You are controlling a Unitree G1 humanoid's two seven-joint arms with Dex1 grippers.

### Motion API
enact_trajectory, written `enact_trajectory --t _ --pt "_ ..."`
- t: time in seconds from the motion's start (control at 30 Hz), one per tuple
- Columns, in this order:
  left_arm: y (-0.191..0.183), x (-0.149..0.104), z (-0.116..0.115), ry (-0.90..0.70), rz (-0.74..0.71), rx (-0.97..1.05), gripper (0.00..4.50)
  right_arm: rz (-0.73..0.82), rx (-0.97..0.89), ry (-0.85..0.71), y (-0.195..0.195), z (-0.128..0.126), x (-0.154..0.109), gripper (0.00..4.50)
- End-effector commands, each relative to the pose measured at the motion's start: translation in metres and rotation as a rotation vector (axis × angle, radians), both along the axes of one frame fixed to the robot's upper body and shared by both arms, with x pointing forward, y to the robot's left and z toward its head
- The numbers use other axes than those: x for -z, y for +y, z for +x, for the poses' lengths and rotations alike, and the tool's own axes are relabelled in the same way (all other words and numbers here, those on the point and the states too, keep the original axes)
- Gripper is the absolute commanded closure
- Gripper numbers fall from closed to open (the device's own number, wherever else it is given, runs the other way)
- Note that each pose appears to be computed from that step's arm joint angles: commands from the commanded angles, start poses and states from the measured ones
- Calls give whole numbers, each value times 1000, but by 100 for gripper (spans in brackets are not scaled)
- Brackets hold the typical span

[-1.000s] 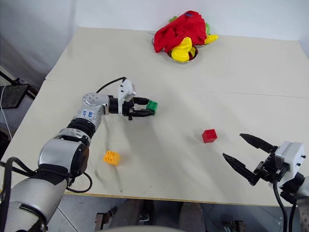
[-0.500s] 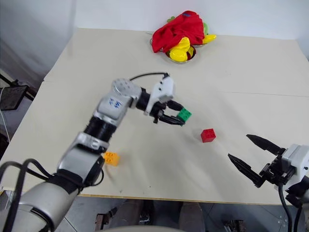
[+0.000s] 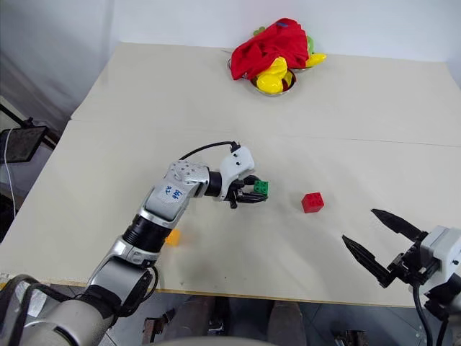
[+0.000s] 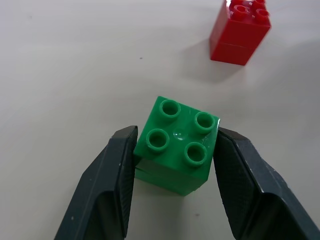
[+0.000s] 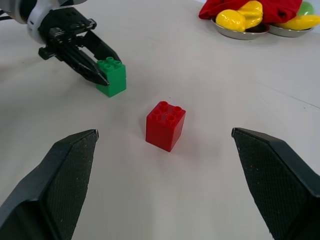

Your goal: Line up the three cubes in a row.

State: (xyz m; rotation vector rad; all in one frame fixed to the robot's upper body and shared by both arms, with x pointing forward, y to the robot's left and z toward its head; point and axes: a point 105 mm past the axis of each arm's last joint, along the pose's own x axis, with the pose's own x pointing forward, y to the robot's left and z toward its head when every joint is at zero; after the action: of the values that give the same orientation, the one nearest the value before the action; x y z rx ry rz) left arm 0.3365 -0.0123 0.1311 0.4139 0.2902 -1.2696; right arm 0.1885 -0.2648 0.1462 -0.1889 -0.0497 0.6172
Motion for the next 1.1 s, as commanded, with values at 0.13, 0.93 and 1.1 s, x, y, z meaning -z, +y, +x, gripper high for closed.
enact_trajectory --t 0.13,0.93,1.1 --pt "-7 7 -12 -14 -3 62 236 -7 -5 -39 5 1 -8 0" --pt "-4 -4 1 -96 33 183 64 -11 -23 -40 8 6 -9 0" --pt "-5 0 0 -79 34 199 192 -11 -25 -40 9 7 -10 0"
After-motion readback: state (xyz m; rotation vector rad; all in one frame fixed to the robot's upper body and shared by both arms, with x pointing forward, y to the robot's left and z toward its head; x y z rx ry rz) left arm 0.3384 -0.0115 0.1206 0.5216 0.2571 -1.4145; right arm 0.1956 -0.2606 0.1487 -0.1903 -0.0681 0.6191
